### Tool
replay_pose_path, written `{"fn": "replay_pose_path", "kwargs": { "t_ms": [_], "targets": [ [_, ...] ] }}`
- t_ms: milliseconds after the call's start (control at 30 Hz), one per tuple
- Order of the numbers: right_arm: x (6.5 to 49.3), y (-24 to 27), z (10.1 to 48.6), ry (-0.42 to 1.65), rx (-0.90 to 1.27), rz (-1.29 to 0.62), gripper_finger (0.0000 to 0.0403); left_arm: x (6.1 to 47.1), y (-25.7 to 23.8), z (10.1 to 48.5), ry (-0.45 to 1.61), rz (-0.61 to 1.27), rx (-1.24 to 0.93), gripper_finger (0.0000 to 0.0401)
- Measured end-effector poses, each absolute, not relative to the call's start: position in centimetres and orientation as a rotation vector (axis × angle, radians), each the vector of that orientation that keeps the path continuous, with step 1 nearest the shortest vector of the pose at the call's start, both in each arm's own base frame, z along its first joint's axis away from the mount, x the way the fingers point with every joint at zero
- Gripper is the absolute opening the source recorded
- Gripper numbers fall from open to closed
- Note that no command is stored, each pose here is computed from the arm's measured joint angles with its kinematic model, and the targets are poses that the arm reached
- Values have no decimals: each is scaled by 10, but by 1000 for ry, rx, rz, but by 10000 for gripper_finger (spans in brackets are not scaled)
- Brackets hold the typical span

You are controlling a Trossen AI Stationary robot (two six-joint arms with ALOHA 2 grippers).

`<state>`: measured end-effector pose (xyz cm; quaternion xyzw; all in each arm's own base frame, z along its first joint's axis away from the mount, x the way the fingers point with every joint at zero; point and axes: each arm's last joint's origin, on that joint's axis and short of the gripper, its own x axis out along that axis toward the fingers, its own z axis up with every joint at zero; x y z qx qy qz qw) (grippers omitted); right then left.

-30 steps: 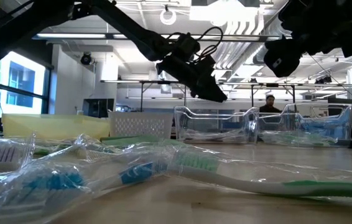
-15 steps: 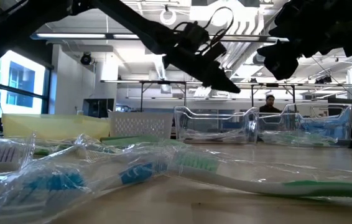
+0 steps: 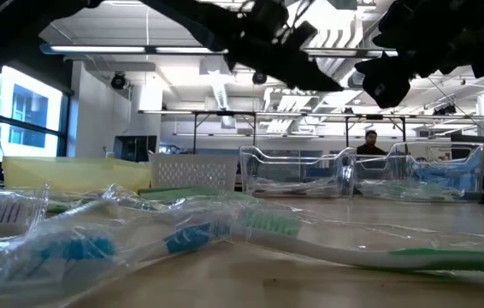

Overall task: Pick & Place Toothbrushes
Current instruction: Put the violet toothbrush into the left transparent bin

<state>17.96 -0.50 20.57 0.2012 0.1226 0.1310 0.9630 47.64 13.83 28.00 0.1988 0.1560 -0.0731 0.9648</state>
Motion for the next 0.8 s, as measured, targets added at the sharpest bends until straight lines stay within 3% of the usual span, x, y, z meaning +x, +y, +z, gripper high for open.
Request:
{"fn": "replay_pose_path", "kwargs": {
  "t_ms": [200,400,800],
  "targets": [
    [180,-5,206,246,389,270,175,467,115,304,315,-182,443,207],
    [179,-3,206,259,395,355,175,447,84,290,327,-175,449,207],
    [179,-2,207,243,346,376,175,338,47,263,21,-54,593,207]
  ]
}}
